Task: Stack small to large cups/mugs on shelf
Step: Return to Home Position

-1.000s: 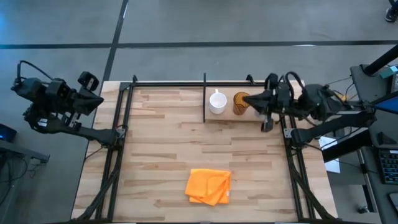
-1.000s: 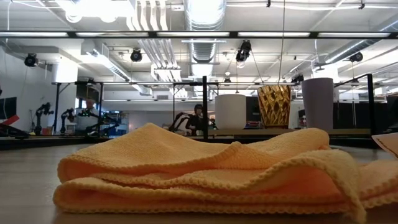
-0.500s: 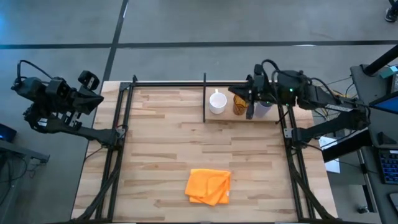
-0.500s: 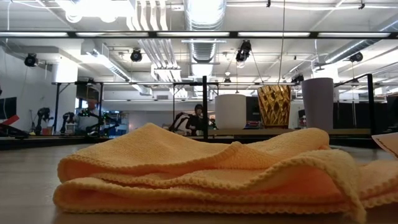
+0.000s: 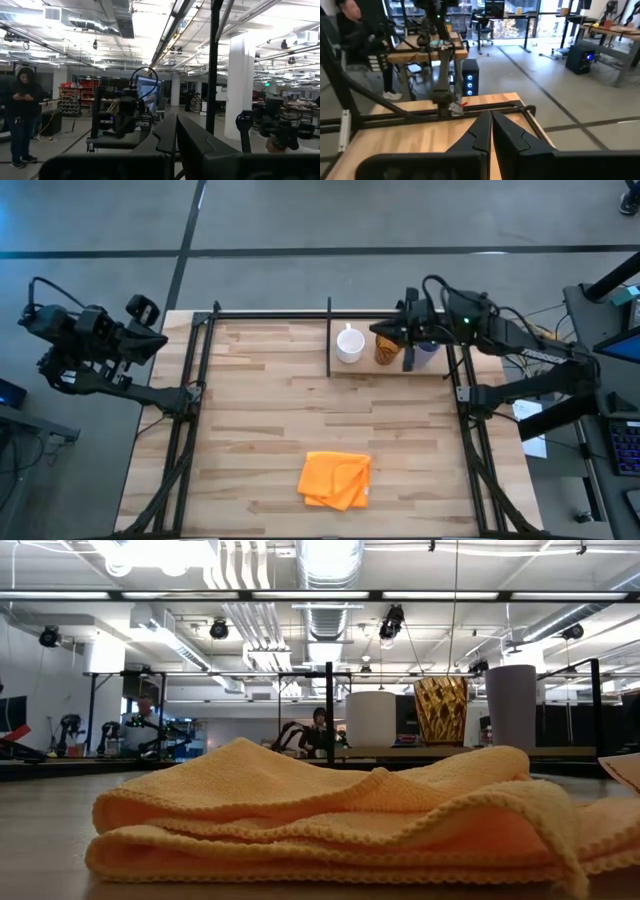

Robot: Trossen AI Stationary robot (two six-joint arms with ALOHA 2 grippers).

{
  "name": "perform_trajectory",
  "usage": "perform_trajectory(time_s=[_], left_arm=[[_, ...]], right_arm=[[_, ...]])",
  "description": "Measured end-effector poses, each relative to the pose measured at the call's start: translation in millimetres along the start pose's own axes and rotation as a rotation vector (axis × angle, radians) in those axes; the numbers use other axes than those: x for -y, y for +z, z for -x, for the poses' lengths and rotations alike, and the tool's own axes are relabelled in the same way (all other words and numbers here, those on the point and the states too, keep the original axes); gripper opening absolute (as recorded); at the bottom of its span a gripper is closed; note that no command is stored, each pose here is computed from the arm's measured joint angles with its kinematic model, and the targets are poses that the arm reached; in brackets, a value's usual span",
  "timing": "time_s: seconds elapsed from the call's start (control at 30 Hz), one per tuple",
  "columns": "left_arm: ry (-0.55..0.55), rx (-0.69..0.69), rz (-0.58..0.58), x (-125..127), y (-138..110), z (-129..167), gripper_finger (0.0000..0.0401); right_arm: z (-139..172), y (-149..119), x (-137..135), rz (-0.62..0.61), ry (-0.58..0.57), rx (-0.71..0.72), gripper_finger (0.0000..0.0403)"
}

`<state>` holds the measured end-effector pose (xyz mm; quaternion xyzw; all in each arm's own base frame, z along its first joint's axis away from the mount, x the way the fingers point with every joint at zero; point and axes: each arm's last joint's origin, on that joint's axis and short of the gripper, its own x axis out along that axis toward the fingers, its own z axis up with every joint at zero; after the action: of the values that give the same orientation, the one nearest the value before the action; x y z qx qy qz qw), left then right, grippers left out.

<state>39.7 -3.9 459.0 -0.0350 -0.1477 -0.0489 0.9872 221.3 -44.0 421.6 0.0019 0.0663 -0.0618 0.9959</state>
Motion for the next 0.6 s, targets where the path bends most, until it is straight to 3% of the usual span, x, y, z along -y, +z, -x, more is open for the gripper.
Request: perform_trajectory(time_s=[0.3, 0.6], left_arm=[[0.015, -0.046, -0.002, -1.2, -13.4, 5.2, 0.0], [0.015, -0.059, -0.002, -3.5, -61.5, 5.4, 0.0]], right_arm=[[37.3, -31.8, -13.5, -0.045, 0.055, 0.178, 0.0008], [68.4, -52.3, -31.9, -0.057, 0.174, 0.261, 0.0008]])
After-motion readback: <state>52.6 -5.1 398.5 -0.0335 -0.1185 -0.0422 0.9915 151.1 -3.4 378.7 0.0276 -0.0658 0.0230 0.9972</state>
